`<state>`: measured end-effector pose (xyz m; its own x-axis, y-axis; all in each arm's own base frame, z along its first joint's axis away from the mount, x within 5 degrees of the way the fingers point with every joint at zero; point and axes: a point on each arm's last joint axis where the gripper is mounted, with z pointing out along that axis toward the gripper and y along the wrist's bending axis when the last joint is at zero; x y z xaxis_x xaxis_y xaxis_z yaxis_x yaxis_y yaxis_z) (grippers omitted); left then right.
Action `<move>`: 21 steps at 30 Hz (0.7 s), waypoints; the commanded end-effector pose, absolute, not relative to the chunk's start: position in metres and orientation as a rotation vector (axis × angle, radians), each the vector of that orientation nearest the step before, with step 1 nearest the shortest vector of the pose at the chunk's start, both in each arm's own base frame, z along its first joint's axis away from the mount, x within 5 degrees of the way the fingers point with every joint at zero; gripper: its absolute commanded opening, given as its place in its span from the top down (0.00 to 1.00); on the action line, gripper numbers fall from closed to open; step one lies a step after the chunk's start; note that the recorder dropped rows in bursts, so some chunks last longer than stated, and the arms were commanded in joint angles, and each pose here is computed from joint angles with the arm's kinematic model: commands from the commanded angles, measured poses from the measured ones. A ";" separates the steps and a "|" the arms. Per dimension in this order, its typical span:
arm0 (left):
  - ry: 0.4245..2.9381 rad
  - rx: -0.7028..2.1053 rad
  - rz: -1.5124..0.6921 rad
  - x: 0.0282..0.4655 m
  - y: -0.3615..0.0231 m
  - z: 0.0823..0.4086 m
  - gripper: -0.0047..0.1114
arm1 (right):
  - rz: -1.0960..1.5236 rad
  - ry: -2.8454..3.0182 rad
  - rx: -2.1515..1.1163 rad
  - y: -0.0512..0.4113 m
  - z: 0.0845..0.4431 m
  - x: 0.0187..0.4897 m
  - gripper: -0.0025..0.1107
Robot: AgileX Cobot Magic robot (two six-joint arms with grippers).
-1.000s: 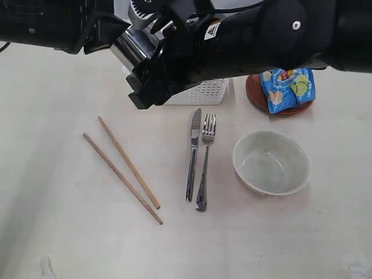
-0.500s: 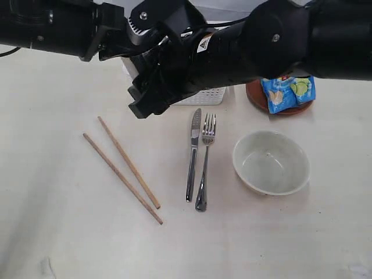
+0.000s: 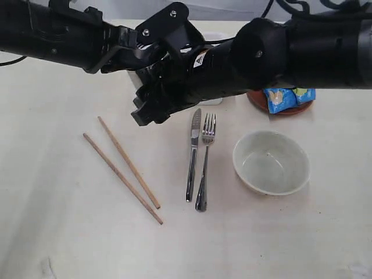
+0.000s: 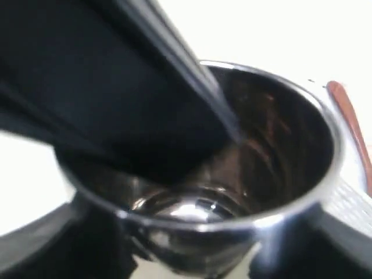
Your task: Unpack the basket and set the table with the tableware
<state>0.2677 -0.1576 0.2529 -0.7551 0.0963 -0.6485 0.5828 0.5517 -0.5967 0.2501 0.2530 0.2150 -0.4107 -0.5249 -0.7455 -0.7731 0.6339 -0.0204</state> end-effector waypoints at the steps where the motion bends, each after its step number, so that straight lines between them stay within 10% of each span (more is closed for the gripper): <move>1: 2.235 0.521 -1.069 0.271 -0.156 0.252 0.96 | 0.346 2.181 -0.764 0.208 0.199 0.273 0.98; 21: 2.226 0.406 -0.958 0.283 -0.150 0.249 0.96 | 0.180 2.240 -0.373 0.131 0.180 0.369 0.98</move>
